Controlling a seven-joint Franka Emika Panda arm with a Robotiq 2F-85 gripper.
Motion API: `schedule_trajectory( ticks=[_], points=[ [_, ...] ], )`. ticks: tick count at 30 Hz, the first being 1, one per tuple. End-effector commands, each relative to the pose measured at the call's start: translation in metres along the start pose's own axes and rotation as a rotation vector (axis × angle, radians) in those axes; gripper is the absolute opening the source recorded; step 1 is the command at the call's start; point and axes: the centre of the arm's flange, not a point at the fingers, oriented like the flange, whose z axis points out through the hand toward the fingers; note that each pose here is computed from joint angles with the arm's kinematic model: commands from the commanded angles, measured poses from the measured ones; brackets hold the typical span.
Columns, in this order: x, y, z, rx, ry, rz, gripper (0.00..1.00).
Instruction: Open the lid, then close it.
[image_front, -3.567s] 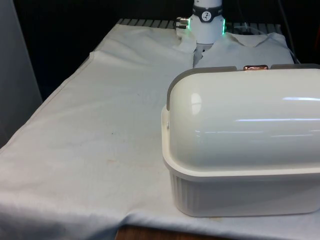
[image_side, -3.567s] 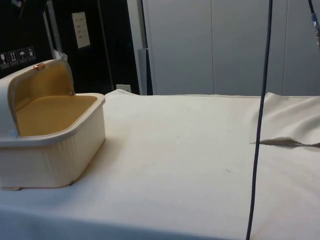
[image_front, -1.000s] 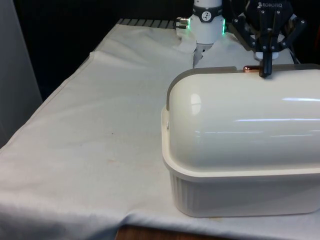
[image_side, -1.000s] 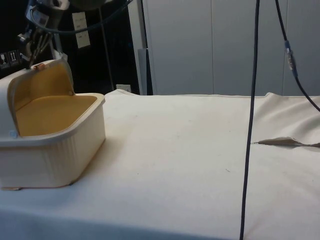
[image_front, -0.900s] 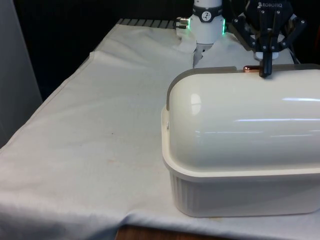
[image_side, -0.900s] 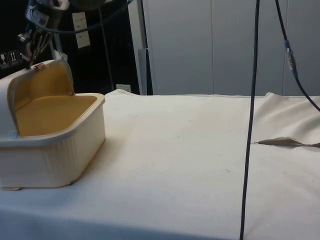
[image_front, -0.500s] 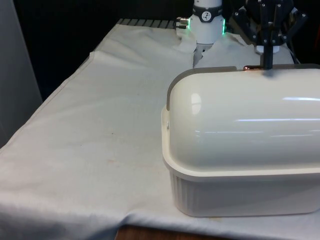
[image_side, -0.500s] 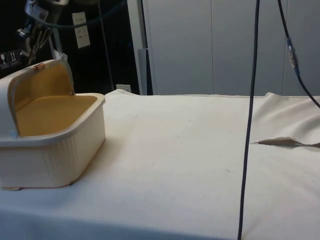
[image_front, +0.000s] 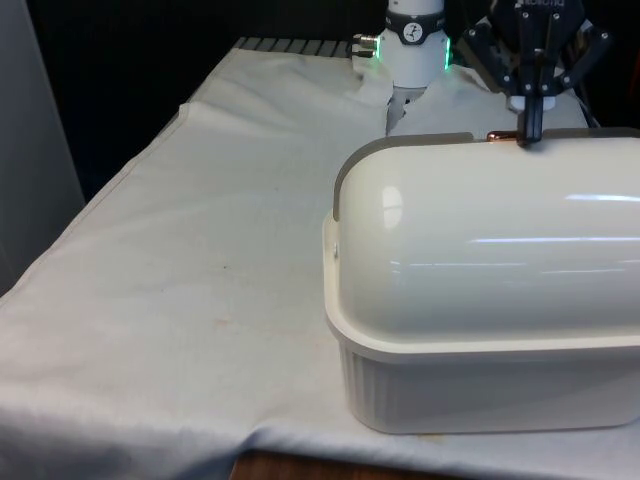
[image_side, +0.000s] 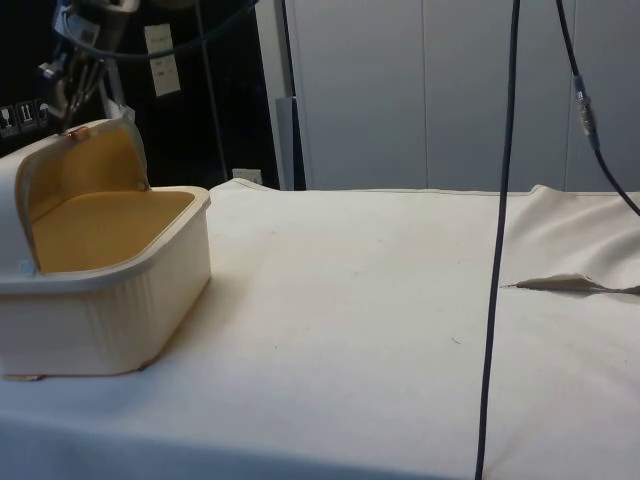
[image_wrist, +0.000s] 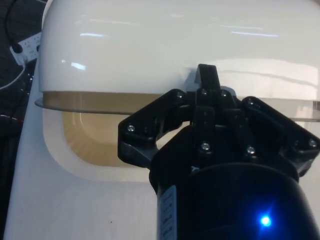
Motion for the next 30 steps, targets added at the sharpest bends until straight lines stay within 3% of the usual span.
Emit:
schedule_trajectory(
  ticks=[1, 21, 29, 30],
  points=[
    [-0.0004, 0.0006, -0.0004, -0.003, -0.011, -0.001, 0.00],
    [-0.0011, 0.0032, -0.0067, -0.003, -0.040, -0.003, 0.00],
    [-0.0054, 0.0026, -0.0085, -0.002, -0.082, -0.005, 0.00],
    [-0.0035, 0.0030, -0.0080, -0.004, -0.072, -0.004, 0.00]
  ],
)
